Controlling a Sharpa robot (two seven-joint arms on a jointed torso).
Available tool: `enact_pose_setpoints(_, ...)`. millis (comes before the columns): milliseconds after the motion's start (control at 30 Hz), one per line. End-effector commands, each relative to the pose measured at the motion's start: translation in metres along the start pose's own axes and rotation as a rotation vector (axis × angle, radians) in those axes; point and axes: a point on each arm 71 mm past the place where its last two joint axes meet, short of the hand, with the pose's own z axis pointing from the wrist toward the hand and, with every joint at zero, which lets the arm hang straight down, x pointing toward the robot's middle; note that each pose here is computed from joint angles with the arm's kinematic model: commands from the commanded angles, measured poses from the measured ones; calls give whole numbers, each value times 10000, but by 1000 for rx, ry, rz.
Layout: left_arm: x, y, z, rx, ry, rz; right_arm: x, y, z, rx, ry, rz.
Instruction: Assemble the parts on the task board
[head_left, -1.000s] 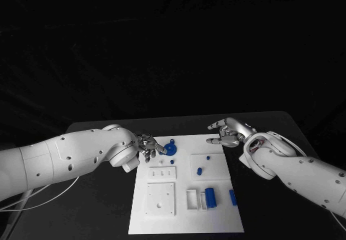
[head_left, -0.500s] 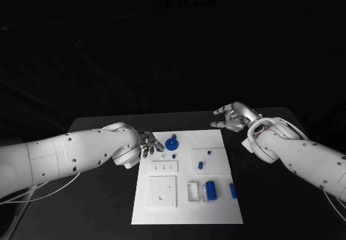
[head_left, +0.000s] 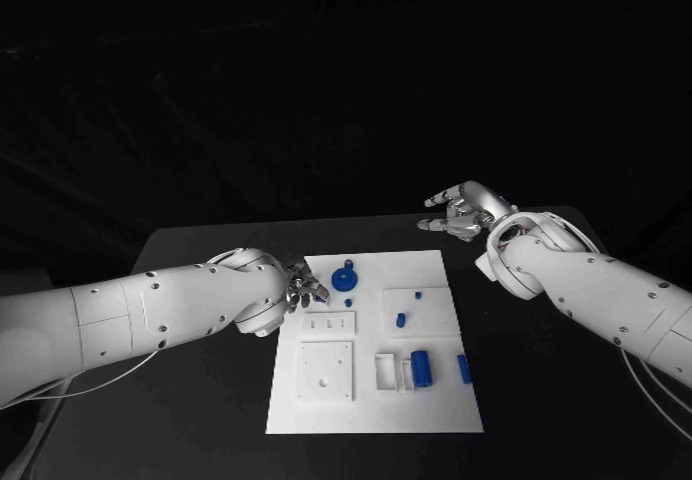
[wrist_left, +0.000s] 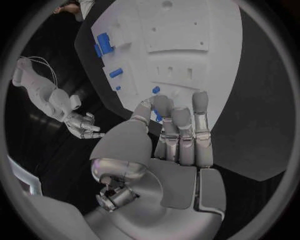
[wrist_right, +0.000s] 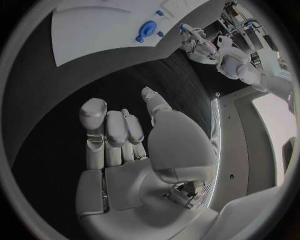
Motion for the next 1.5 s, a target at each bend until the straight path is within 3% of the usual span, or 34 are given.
enact_pose_setpoints(33, 37, 1, 8, 1, -42, 36, 7, 28, 21, -12, -6, 5)
enact_pose_setpoints(633, 286, 2, 37, 6, -23, 52, 51, 105, 47, -26, 6, 4)
enact_pose_setpoints(1500, 428, -24, 66, 9, 16, 61, 91, 144, 63, -30, 18, 4)
